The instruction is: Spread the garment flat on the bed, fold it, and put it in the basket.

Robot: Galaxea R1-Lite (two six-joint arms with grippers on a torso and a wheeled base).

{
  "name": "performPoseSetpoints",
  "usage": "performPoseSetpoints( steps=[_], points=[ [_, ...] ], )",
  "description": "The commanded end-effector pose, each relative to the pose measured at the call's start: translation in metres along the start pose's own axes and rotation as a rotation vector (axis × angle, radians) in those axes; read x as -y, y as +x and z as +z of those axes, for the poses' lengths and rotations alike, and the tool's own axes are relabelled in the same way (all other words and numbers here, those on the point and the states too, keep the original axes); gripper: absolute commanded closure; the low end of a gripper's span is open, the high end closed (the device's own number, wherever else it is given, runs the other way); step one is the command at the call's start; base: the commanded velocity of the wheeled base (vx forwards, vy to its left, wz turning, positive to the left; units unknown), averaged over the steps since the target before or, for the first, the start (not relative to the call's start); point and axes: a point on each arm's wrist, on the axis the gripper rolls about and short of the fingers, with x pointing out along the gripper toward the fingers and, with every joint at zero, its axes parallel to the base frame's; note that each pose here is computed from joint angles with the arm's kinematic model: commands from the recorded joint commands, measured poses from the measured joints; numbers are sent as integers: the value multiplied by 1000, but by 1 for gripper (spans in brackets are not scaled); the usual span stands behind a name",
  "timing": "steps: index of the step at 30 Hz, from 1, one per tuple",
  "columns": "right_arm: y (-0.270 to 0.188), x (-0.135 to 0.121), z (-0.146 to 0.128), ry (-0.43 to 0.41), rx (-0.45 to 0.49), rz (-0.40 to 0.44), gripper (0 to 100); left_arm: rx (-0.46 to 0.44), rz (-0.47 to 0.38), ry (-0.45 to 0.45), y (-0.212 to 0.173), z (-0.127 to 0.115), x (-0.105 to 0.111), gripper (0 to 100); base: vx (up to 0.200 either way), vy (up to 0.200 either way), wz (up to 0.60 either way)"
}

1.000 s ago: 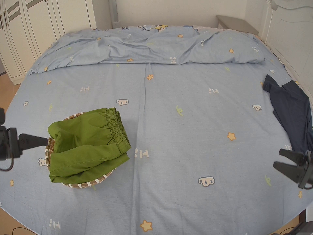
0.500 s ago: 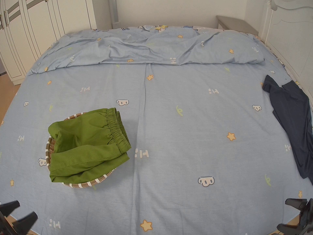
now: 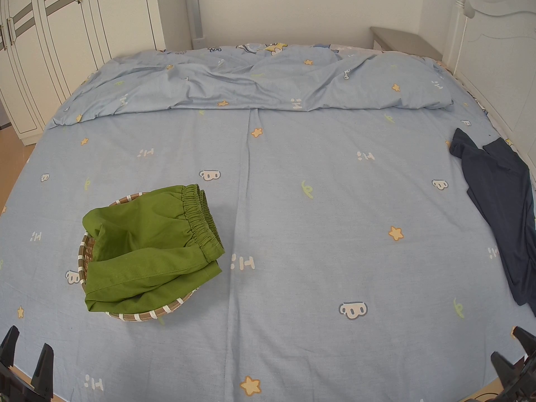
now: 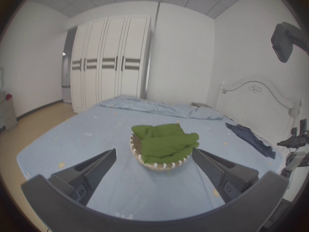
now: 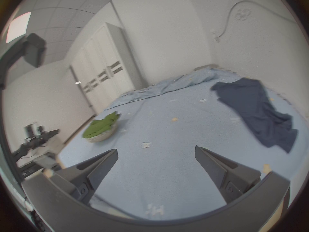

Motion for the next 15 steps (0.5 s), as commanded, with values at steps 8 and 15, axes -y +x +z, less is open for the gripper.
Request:
performPoseSetpoints(
  steps=[8, 15],
  points=[
    [8, 15, -7, -6, 241, -521, 0, -5, 89, -73, 4, -26, -5, 0, 0, 0, 0],
    [1, 10, -11, -230, 279, -622, 0, -47, 15, 216, 5, -30, -4, 0, 0, 0, 0]
  ],
)
